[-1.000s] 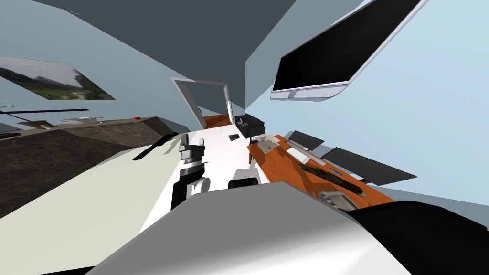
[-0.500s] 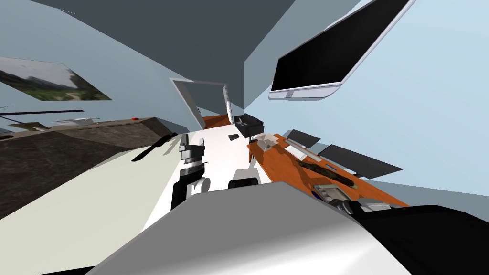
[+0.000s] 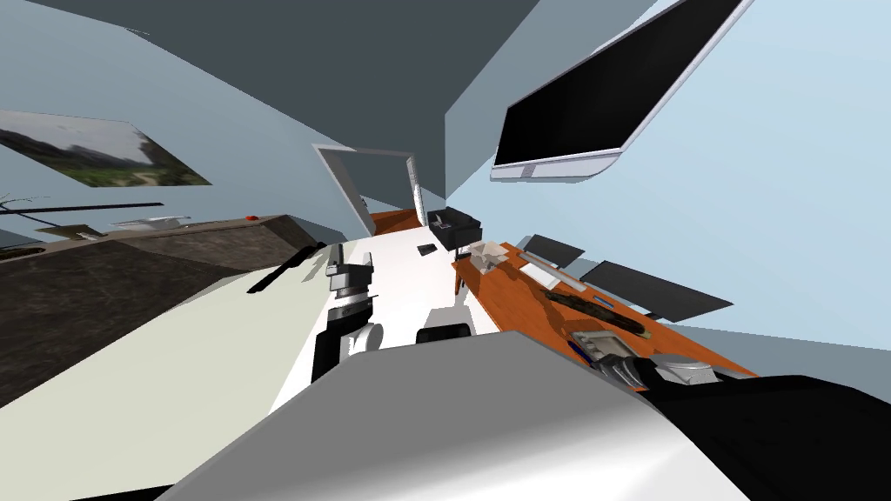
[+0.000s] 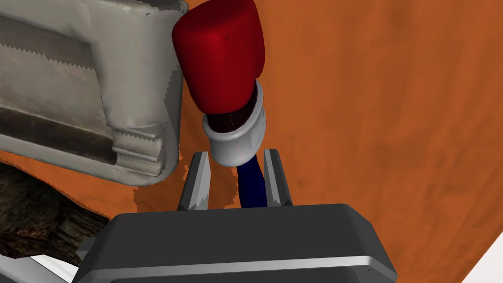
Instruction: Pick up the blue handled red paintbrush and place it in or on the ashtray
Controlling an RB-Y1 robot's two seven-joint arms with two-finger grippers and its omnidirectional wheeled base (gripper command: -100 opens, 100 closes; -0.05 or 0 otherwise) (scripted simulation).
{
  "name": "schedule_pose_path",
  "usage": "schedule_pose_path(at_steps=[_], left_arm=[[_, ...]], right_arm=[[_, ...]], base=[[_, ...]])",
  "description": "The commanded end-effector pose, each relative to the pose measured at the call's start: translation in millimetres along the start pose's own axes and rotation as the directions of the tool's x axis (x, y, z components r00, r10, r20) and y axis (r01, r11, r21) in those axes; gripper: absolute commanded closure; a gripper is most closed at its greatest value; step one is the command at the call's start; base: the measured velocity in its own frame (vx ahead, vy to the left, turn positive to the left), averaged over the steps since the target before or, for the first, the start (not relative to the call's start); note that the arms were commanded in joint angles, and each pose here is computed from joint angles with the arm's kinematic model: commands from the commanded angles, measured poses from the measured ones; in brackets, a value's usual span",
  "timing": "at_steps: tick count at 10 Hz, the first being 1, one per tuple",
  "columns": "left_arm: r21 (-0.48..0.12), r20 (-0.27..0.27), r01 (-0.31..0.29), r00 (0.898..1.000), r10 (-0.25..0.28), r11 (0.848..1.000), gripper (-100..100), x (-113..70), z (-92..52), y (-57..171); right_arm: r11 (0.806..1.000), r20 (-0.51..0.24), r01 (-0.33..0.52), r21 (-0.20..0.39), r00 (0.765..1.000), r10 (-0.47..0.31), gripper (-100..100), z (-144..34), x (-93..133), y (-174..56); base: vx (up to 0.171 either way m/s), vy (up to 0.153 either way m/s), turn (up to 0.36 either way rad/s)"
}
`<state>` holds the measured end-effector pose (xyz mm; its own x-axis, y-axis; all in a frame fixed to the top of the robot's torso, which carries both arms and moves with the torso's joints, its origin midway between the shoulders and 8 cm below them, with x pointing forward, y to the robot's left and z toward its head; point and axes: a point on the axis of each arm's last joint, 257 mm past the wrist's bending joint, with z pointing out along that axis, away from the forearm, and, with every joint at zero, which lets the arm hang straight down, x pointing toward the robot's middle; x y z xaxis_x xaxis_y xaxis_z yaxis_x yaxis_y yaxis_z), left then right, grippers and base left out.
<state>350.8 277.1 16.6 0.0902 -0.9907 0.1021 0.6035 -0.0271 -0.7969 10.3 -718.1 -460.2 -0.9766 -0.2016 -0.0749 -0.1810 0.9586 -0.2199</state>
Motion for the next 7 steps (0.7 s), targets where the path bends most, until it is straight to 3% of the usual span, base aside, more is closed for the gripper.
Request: schedule_pose_path(at_steps=[1,3,4,7], left_arm=[[0.0,0.0,0.0,1.0,0.0,1.0,0,0.0,0.0,0.0],[0.0,0.0,0.0,1.0,0.0,1.0,0,0.0,0.0,0.0],[0.0,0.0,0.0,1.0,0.0,1.0,0,0.0,0.0,0.0],[0.0,0.0,0.0,1.0,0.0,1.0,0,0.0,0.0,0.0]], right_arm=[[0.999,0.022,0.0,0.047,1.0,-0.001,100,-4.2,-14.0,-18.2],[0.998,0.032,-0.003,0.07,0.999,0.001,100,-6.8,-19.7,-27.3],[0.99,0.065,-0.014,0.142,0.998,0.004,100,-15.5,-37.5,-55.4],[0.987,0.082,-0.014,0.159,0.997,0.001,100,-17.0,-47.1,-61.4]], base=[[-0.085,0.149,0.017],[-0.041,0.09,0.004],[-0.055,0.091,0.042],[-0.042,0.059,0.018]])
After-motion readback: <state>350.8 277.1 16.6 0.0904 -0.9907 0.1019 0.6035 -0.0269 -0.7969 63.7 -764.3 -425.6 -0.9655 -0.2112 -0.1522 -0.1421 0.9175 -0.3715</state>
